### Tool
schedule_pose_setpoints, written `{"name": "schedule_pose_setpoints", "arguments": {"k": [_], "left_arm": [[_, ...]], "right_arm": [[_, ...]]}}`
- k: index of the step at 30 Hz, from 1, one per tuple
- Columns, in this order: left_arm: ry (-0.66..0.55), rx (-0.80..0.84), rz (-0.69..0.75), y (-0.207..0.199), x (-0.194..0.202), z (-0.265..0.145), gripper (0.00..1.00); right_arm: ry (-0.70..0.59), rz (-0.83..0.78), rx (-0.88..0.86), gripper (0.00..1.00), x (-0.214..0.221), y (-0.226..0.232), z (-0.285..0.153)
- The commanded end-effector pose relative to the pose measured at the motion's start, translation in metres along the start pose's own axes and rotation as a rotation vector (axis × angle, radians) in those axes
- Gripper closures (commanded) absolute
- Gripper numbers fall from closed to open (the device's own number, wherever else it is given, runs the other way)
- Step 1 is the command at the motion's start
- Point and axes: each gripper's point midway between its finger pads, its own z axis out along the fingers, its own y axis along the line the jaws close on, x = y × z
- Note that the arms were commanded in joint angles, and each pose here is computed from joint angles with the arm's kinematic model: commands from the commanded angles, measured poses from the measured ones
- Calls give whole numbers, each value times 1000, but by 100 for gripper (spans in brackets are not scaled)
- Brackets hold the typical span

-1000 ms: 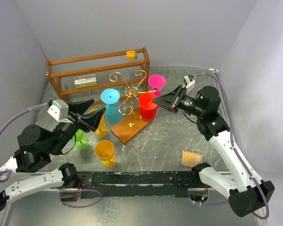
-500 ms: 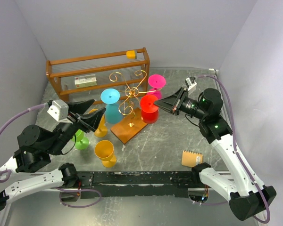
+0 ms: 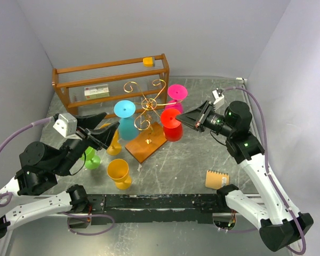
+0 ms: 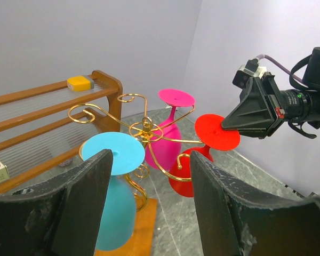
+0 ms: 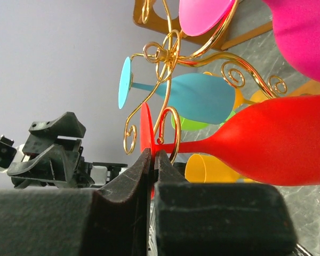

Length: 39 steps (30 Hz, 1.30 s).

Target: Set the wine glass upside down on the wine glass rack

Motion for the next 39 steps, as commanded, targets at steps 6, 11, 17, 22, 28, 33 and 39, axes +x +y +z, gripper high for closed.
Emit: {"name": "schedule_pose_setpoints", "arguments": {"k": [6,11,17,22,28,33,39], "left_arm": [[4,-13,-9,2,3,-3,30],[5,-13,-8,2,3,-3,30],[5,-15,-7,2,2,-3,30],[5,-16,-6,3,2,-3,30],[5,-14,-6,2,2,-3,30],[11,-18,-4,3,4,-3,29],[24,-32,3,4,7,-1,23]], "right_arm": [[-95,-61,16,100,-18,14,-7],[-103,-58,23,100,-21,11,-3],[-90,-61,22,98,-24,8,5],[-84,-62,20,91,-25,8,9],[-89,-69,27,75,-26,6,9],[-93,-83,30,64,-26,6,8],[-115,-142,39,47,-29,7,3]]}}
